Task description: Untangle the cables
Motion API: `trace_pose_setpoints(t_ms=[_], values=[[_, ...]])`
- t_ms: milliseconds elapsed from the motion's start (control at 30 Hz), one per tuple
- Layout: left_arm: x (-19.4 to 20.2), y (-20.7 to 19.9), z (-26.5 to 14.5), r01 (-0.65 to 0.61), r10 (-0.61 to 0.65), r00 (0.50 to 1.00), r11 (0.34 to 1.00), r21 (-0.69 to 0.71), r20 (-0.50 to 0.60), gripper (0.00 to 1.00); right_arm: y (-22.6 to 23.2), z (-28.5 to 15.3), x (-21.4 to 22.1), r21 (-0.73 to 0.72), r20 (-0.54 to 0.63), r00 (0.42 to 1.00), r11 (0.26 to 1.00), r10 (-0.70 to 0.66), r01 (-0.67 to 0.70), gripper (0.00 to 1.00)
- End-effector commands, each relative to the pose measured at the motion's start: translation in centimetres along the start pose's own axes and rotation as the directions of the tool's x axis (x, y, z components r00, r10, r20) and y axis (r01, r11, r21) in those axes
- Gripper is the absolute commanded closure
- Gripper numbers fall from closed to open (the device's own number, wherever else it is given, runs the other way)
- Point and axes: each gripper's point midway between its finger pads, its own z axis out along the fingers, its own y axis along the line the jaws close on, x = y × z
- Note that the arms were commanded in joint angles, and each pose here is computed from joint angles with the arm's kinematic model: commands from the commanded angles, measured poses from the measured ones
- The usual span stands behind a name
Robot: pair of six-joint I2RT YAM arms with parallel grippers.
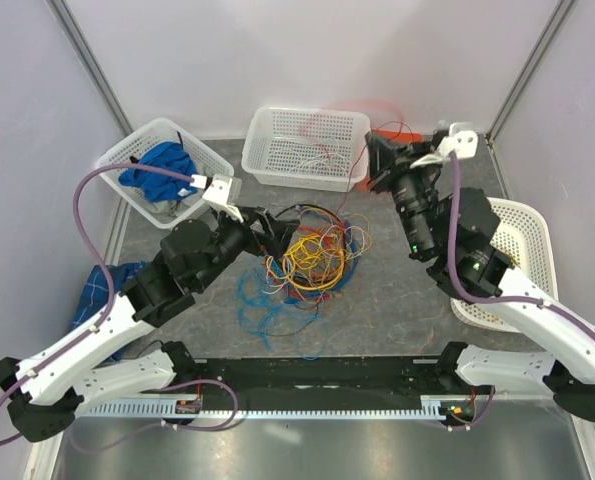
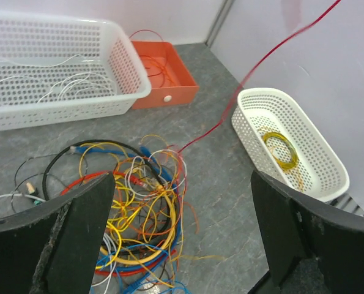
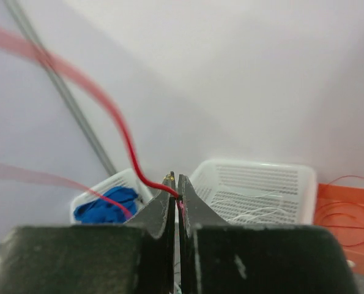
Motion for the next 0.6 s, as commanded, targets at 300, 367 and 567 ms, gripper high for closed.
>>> trace_pose_setpoints(t_ms=[300, 367, 567], values=[[5.7, 2.0, -0.9, 0.178, -0.18, 0.983, 0.983, -0.044, -0.045, 0.0, -5.2, 6.1, -8.5, 0.303, 0.005, 0.989, 0.943, -0.147, 0.139, 1.0], [7.3, 2.1, -0.8, 0.194, -0.195, 0.98, 0.981, -0.022, -0.05, 0.0, -4.7, 6.4, -8.7, 0.287, -0.001, 0.99, 0.948, -0.142, 0.136, 1.0], [9.6, 0.8, 0.1, 0.28, -0.294, 0.954, 0.945, 0.169, 0.064, 0.0, -4.2, 6.2, -9.5, 0.269, 0.008, 0.995, 0.958, -0.099, 0.094, 1.0]])
